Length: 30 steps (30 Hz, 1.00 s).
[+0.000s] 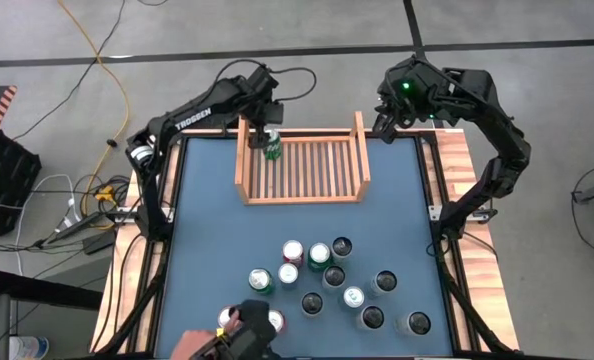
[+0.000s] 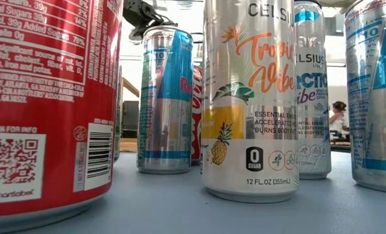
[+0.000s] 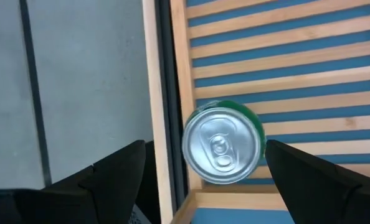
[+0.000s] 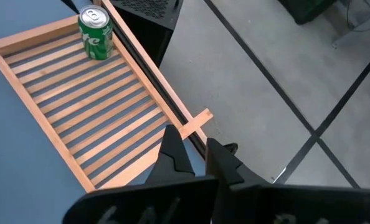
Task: Place canned beverage on shelf
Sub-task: Adjust the green soda can on the shelf
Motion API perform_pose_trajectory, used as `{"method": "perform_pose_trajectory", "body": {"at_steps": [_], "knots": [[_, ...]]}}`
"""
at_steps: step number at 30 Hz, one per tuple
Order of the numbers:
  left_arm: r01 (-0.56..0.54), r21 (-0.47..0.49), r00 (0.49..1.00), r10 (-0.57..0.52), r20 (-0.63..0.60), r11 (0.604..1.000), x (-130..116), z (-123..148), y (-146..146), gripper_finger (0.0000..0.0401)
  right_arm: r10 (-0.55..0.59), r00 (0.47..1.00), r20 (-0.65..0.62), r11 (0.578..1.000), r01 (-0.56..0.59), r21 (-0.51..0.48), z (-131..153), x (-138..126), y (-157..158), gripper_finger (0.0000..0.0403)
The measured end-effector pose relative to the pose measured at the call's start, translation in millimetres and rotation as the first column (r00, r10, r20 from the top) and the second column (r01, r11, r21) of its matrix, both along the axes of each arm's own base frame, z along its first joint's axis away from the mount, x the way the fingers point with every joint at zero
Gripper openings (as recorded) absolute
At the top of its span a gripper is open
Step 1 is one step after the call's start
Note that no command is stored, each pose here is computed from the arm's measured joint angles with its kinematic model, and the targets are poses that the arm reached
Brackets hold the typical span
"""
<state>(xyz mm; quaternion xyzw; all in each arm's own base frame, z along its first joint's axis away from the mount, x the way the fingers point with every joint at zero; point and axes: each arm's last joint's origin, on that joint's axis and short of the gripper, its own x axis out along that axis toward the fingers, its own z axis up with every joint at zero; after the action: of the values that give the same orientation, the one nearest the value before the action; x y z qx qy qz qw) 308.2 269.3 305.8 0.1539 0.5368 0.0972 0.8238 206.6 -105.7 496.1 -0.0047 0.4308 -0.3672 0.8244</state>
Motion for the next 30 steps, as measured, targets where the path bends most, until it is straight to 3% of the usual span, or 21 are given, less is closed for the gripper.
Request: {"method": "perform_pose_trajectory", "body": {"at_steps": [30], "knots": [[0.012,-0.123,0.999,-0.017,-0.045,0.992,6,-32,10,0.0318,0.011,1.000,-0.009,1.000,-0.011,-0.005,0,0,0,0.0000]]}}
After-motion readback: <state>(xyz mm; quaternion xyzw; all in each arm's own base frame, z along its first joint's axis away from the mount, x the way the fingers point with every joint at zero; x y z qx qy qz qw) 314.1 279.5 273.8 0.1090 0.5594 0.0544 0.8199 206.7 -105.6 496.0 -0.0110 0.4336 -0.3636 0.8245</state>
